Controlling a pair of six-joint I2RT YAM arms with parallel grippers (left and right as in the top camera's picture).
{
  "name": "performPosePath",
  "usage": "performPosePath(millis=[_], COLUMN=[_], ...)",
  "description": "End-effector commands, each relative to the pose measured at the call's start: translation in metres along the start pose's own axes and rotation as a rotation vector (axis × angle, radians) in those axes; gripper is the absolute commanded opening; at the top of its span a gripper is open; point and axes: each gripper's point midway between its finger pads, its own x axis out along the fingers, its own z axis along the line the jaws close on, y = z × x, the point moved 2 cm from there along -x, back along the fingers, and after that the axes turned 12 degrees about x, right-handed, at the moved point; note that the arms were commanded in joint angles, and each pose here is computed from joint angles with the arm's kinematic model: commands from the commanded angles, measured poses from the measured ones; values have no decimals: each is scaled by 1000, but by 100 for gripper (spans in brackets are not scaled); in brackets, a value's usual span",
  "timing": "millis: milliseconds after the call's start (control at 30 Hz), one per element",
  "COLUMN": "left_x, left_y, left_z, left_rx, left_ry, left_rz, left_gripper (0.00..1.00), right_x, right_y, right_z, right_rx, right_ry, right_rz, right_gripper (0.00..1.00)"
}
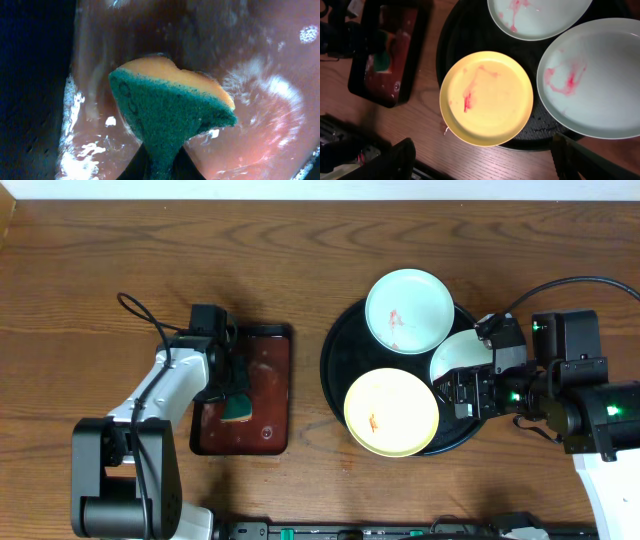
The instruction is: Clean dirty plates on tray and stack at the side
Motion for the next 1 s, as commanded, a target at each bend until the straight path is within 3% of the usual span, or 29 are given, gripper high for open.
performPosePath(millis=[0, 267, 467, 733, 967], left_x=[-12, -67, -72, -70, -70], left_y=[-8, -34, -34, -18, -26], left_z=[-3, -9, -19, -69, -65], left_rx=[19, 30, 58, 241, 123], left_ry=[7, 13, 30, -9, -39], left_rz=[-6, -63, -75, -61, -99], left_gripper=[7, 7, 8, 7, 7], right_x=[-3, -3, -3, -3, -3], right_y=[-2, -2, -2, -2, 0], right_z=[4, 4, 4, 4, 2], right_rx=[-2, -3, 9, 16, 20], right_ry=[-7, -7, -7, -7, 0], right_rz=[-9, -10, -9, -9, 2], right_gripper=[85, 86, 86, 85, 85])
